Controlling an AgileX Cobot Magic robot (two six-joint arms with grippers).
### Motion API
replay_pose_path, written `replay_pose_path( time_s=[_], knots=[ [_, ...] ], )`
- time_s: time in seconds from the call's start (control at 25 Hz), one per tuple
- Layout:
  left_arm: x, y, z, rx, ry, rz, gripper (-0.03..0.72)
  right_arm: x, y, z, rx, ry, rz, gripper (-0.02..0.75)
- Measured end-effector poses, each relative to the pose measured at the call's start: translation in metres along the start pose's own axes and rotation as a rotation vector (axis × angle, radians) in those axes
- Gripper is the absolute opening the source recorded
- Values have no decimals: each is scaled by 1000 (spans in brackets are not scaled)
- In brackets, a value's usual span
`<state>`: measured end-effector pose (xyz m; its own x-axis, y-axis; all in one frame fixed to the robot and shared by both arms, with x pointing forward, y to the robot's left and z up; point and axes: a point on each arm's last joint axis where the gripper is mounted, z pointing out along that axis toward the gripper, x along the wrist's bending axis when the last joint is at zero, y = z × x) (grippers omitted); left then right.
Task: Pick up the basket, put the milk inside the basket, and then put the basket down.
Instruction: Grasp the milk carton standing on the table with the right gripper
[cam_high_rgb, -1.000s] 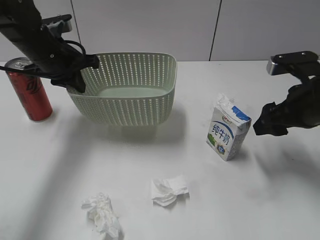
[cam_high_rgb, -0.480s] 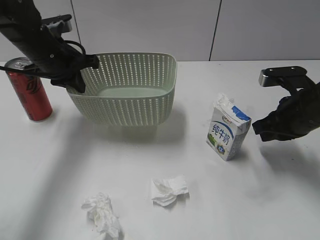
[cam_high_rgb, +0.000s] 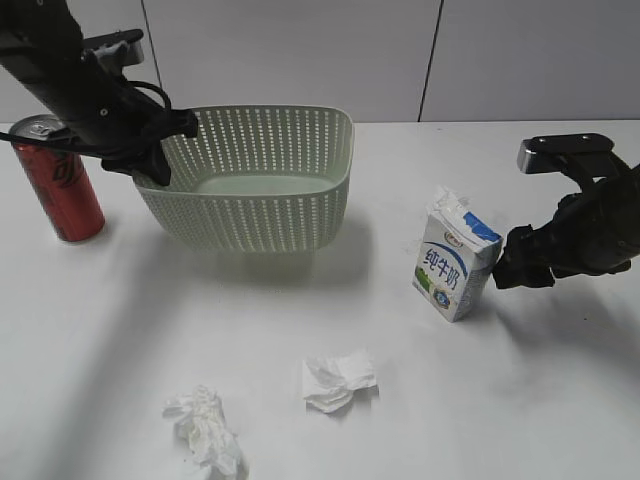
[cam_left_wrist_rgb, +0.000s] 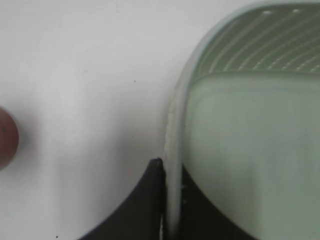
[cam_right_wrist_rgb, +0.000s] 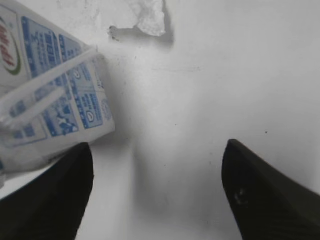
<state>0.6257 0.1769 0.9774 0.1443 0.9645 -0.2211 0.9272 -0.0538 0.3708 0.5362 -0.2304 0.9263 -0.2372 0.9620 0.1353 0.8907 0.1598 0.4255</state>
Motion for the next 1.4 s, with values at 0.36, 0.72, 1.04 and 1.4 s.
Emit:
replay_pose_path(
  time_s=[0.36,0.72,1.04,1.4],
  knots=[
    [0,0,0,0,0,0,3,1,-2,0,29,13,-2,615],
    [0,0,0,5,0,0,3,15,8,-37,124,104,-57,596],
    [0,-1,0,10,-2,-2,3,27,-11,-124,124,92,-24,595],
    [-1,-1,0,12,-12,-14,3,40,-66,-231,-108,61,-24,594]
  ],
)
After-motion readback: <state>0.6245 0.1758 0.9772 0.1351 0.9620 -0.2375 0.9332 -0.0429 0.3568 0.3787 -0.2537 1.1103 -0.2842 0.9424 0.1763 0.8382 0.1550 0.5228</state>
